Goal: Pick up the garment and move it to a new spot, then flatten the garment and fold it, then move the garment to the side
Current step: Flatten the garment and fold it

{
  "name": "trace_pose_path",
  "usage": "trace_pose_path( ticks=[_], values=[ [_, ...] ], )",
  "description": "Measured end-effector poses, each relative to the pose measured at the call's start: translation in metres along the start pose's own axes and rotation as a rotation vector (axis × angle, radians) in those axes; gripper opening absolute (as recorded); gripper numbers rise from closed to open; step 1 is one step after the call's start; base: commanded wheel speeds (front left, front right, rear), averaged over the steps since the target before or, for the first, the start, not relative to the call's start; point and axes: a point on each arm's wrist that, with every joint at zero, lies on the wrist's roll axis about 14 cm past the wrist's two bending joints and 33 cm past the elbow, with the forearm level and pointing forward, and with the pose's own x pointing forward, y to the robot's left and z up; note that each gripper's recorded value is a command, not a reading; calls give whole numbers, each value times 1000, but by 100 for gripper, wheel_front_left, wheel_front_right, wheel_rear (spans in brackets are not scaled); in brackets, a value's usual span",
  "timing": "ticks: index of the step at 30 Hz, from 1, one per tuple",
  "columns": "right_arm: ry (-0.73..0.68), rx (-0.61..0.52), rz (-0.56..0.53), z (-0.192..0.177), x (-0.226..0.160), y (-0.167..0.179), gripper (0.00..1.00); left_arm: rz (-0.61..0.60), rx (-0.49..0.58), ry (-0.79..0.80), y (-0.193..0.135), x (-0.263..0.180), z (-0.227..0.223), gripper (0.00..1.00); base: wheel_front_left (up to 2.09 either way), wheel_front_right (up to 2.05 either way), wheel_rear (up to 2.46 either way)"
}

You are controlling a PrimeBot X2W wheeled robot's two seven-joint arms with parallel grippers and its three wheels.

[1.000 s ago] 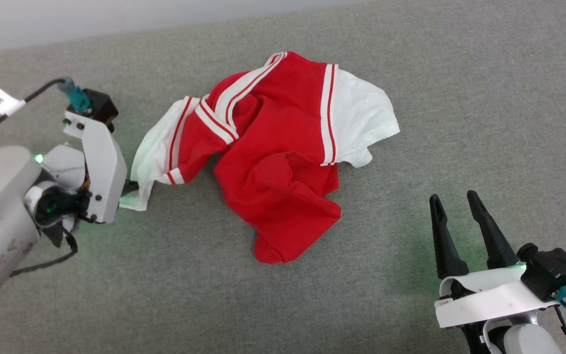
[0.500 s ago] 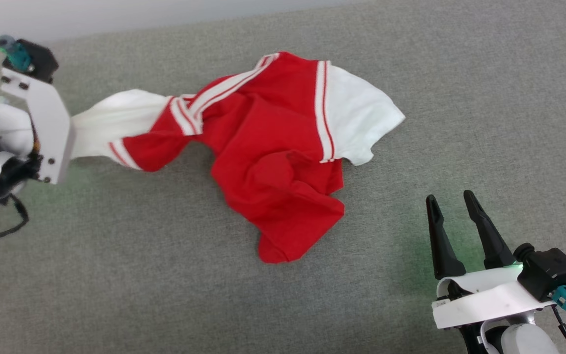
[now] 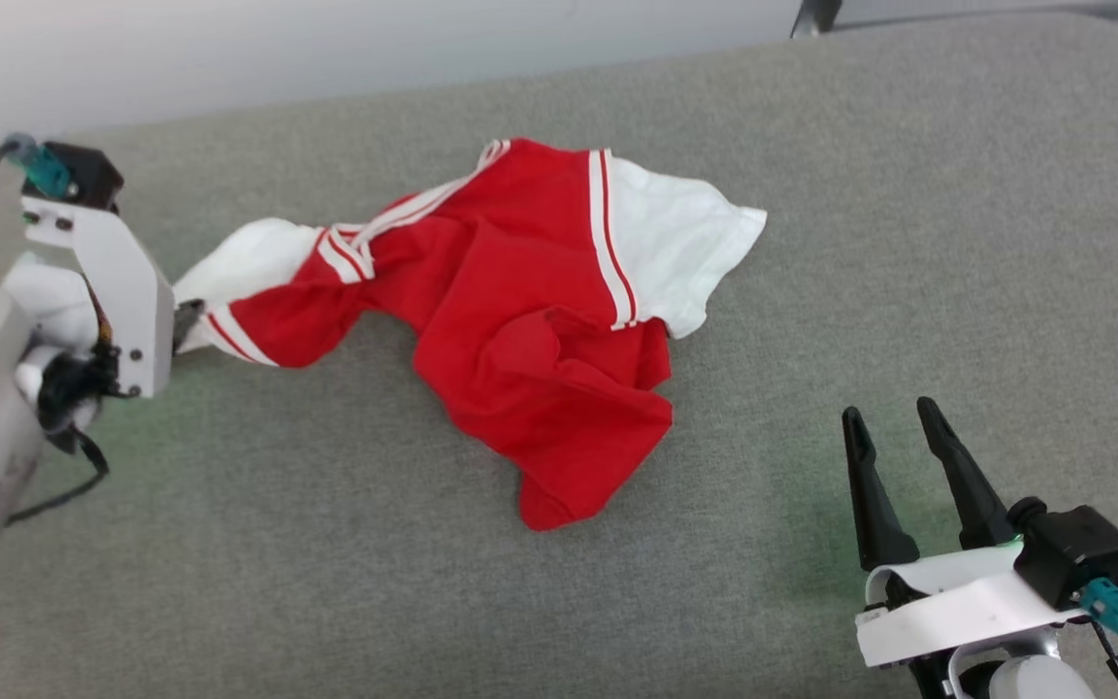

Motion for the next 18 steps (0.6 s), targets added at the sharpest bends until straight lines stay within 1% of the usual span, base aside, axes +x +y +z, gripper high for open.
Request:
trace_pose_path(
  ticks=[5, 10, 13, 16, 18],
  values=[
    [-2, -41, 25, 4, -9, 8, 100, -38, -86, -150, -8, -20, 4, 100, 0, 0, 0],
    [5, -94, 71, 11, -14, 19, 100, -78, -206, -330, -19, -42, -7, 100, 0, 0, 0],
    [41, -132, 104, 10, -14, 23, 100, -95, -283, -425, -30, -53, -22, 100, 0, 0, 0],
    [104, -165, 140, 4, -11, 27, 100, -82, -349, -506, -37, -64, -43, 100, 0, 0, 0],
    [140, -189, 170, 3, -6, 30, 100, -68, -413, -535, -42, -71, -59, 100, 0, 0, 0]
  ],
)
